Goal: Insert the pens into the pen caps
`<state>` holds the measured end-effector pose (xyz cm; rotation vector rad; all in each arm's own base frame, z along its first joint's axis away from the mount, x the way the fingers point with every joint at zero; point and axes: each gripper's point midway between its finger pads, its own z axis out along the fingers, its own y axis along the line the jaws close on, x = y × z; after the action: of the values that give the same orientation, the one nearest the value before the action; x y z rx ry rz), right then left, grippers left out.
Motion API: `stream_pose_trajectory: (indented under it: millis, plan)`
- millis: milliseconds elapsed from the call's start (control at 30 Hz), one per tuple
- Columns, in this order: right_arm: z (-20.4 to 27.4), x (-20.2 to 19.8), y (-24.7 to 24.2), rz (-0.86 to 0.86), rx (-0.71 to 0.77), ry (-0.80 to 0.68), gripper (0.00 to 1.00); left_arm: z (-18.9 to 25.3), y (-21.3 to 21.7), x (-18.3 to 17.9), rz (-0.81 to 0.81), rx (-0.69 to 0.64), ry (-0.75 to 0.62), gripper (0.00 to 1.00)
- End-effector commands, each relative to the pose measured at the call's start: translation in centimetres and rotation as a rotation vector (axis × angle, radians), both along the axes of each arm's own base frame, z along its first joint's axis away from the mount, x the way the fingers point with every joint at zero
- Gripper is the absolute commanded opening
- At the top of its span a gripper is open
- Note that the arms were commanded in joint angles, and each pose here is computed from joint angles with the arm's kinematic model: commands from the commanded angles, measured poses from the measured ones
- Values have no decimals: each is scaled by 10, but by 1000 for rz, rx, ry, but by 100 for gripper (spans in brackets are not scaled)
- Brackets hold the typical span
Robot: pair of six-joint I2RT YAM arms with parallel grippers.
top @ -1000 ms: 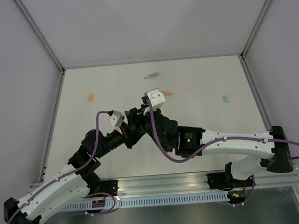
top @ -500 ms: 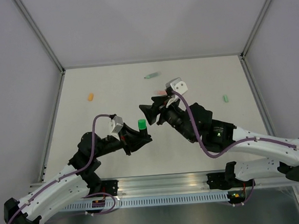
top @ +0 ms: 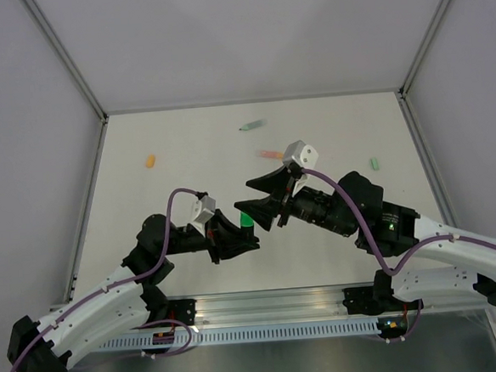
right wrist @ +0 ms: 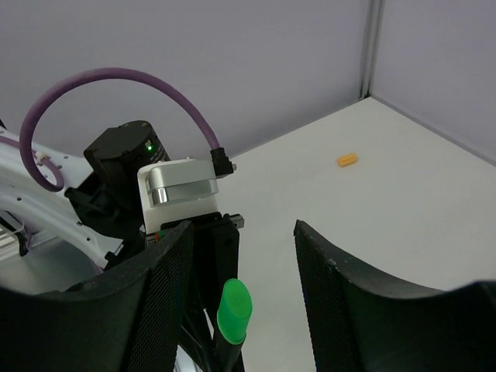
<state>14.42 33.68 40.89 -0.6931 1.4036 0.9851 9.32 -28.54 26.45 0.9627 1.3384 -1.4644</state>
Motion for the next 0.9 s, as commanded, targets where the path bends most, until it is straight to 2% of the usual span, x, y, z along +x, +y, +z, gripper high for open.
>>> stream_pose_trajectory:
  millis: [0, 100, 267, 633, 733, 833, 867]
  plan:
    - [-5, -10, 4, 68, -34, -14, 61, 24, 2, -5, -14, -49, -40, 2]
    - [-12, -11, 8, 79, -68, -9, 59, 25, 3, -9, -37, -63, -46, 2]
    - [-18, -18, 18, 138, -74, 2, 49, 27, 4, -16, -69, -80, -60, 2]
    - [-28, -14, 29, 137, -81, 12, 38, 28, 4, -21, -99, -91, -69, 2]
    - [-29, -14, 30, 137, -77, 18, 32, 28, 4, -22, -109, -92, -69, 2]
    - [-38, -21, 32, 176, -85, 41, 15, 28, 5, -21, -98, -98, -73, 2]
    - [-47, -23, 33, 184, -101, 58, 1, 29, 5, -21, -91, -101, -75, 2]
